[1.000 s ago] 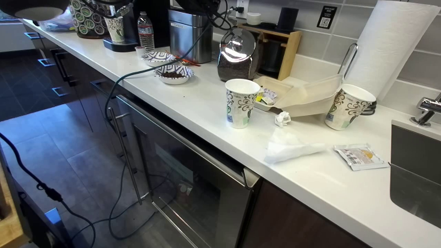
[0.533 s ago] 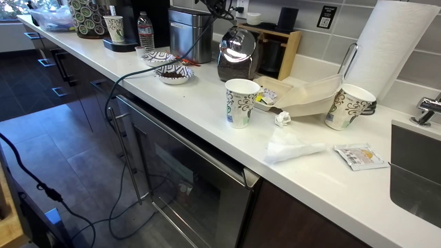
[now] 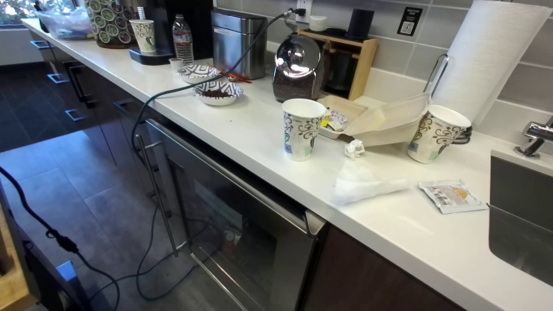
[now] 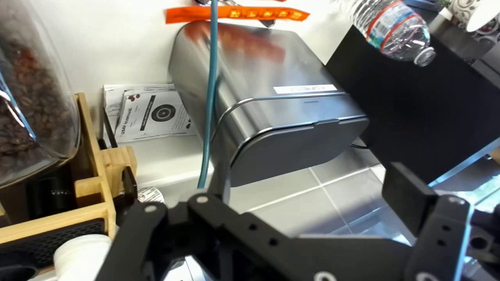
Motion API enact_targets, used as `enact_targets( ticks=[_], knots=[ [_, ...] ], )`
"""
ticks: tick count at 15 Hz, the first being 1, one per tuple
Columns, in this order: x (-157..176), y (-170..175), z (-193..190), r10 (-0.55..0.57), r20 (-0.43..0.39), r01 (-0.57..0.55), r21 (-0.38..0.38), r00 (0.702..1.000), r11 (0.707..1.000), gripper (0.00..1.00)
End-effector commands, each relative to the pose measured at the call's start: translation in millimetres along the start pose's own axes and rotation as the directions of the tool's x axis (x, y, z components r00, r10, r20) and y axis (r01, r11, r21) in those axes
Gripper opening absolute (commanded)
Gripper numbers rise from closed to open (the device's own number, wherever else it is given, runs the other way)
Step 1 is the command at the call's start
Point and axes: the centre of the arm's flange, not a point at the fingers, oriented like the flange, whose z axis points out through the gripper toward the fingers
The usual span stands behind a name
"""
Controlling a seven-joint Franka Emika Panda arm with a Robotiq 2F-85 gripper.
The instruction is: Close the lid of the bin
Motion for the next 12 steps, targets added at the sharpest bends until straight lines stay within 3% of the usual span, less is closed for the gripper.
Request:
enact_targets(
  ticks=[1,3,6,8,11,12],
  knots=[
    [-71,-44,-1,0.044,-0.113,-0.045,-0.014,0.993,0.999,1.00],
    [-84,-57,2,0.067,-0.218,-0.077,-0.041,0.974,0.996,1.00],
    [-106,-86,-3,0.065,-0.387,-0.114,-0.106,0.920,0.988,1.00],
    [-121,-114,-14,-0.019,-0.488,-0.064,-0.153,0.873,0.986,1.00],
    [-157,-156,-26,-0.225,-0.544,0.131,-0.206,0.808,0.970,1.00],
    [-114,-126,-31,-0.142,-0.536,0.071,-0.150,0.832,0.986,1.00]
  ],
)
